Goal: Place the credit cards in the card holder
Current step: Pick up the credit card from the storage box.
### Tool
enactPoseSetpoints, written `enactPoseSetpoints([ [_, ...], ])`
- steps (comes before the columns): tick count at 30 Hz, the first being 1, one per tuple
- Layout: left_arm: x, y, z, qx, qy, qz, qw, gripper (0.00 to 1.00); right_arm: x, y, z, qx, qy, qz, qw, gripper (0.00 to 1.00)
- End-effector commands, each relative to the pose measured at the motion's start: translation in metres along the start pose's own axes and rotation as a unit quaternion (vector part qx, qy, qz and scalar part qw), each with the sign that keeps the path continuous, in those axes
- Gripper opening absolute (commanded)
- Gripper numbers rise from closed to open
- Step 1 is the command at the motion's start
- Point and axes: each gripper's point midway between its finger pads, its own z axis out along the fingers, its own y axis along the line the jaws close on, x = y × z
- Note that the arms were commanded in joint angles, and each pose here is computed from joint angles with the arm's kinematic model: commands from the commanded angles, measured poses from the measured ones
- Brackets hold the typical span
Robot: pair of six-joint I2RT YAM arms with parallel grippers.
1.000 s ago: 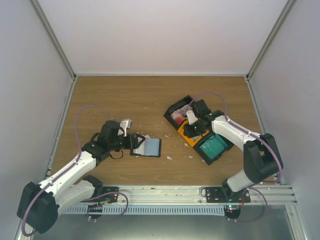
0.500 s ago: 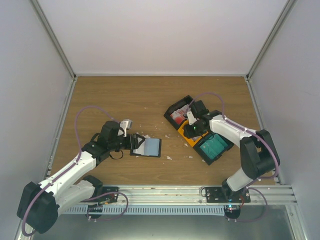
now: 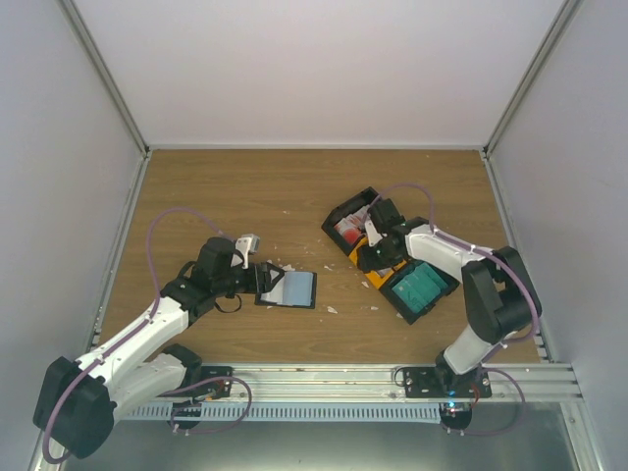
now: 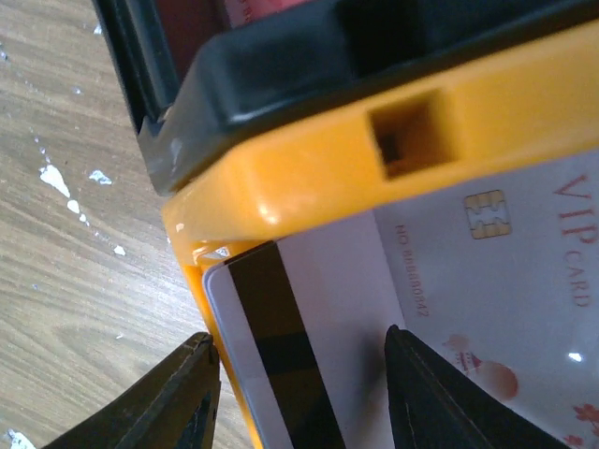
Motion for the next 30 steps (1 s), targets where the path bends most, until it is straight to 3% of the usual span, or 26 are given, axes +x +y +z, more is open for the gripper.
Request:
enactPoseSetpoints([
  [1,-0.006,0.001,0.001,0.001,-0.016,0.004,1.0,0.65,0.005,0.006,0.007,-0.013,0.011,-0.006,1.0,0.47],
  [15,-0.003,-0.001,0.003,0.01,-0.011,0.0,1.0,0.65,0.008,0.012,-0.01,-0.029,-0.001,0.013,0.999,0.05],
  [24,-0.005,-0.019,0.006,0.059,-0.005,-0.001,0.998,0.67,-0.001,0.0,-0.024,-0.001,-0.032,0.03,0.999,0.01],
  [30,-0.011,-0.051,0.018,0.121,0.013,-0.002,0.993,0.75,-0.015,-0.008,-0.053,0.003,-0.099,0.044,0.994,0.01],
])
